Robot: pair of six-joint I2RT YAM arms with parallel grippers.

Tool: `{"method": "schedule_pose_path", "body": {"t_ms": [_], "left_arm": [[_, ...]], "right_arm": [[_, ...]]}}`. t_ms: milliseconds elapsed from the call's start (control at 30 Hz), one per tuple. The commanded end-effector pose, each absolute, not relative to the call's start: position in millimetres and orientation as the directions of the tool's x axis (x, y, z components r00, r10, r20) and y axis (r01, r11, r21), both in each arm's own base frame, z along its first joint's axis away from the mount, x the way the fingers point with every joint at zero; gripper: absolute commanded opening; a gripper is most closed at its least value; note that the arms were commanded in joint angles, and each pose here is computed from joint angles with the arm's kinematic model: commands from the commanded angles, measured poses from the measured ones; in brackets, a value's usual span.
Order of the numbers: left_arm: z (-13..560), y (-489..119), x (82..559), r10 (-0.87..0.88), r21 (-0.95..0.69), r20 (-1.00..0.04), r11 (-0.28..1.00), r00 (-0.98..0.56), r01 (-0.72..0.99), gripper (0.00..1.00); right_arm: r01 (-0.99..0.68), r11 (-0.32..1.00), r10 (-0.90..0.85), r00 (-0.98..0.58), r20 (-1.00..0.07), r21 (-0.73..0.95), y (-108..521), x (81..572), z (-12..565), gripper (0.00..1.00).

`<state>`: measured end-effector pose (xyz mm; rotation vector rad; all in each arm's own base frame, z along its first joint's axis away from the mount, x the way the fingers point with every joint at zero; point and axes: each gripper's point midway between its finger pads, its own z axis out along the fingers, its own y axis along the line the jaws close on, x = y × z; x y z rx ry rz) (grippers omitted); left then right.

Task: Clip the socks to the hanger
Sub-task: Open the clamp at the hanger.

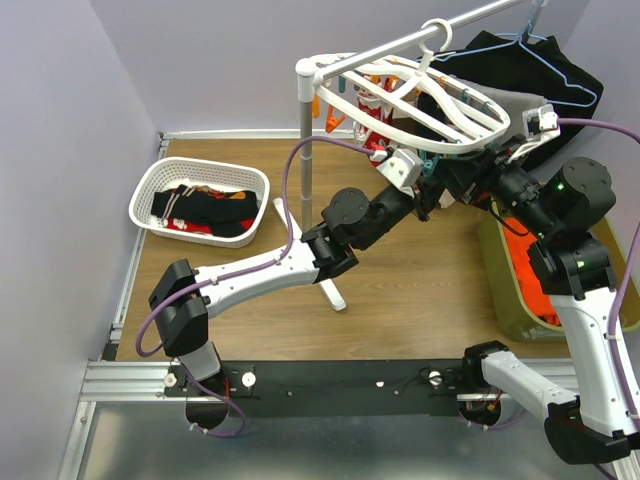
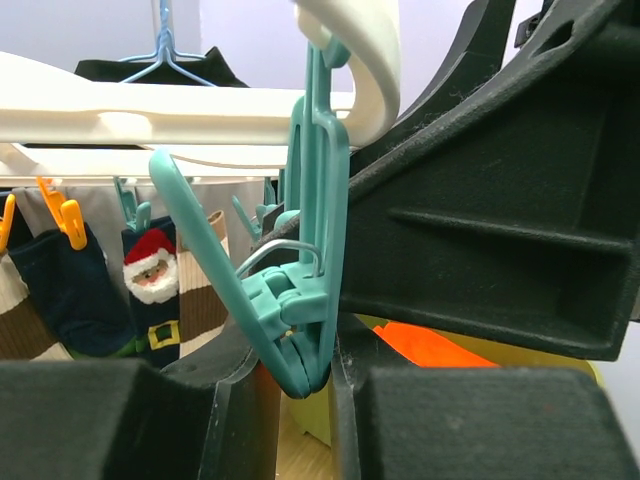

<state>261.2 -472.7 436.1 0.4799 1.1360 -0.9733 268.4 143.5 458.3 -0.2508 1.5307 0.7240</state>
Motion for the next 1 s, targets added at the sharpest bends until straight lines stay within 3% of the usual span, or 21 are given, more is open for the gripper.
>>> {"method": "schedule_pose_path", "body": {"t_ms": [0,167,433,533,767,967], "left_arm": [[420.9,-485.8,257.0,-0.350,-0.136,-0.935,0.509,0.061,0.850,0.06],[418.6,-479.9,258.9,-0.343,-0.141,-0.938,0.527,0.058,0.838,0.11],[423.0,-464.0,251.9,-0.356,-0.155,-0.933,0.529,0.052,0.834,0.62],[417.7,-453.1,247.4,-0.358,-0.176,-0.933,0.531,0.032,0.829,0.71],[402.9,-415.8,230.1,-0.393,-0.276,-0.918,0.521,-0.060,0.808,0.73],[378.7,-378.0,228.6,-0.389,-0.380,-0.907,0.586,-0.163,0.715,0.79]], "right_arm": [[-0.567,0.781,0.277,-0.065,-0.959,0.264,142.0,272.8,469.6,0.49],[-0.548,0.792,0.282,-0.064,-0.957,0.270,138.4,274.0,466.7,0.33],[-0.549,0.779,0.310,-0.085,-0.947,0.304,140.1,272.4,461.6,0.09],[-0.531,0.779,0.334,-0.101,-0.937,0.334,138.8,274.0,458.6,0.06],[-0.485,0.766,0.402,-0.150,-0.903,0.421,137.0,277.1,448.0,0.01],[-0.438,0.756,0.458,-0.175,-0.871,0.486,133.3,280.5,438.1,0.01]]}}
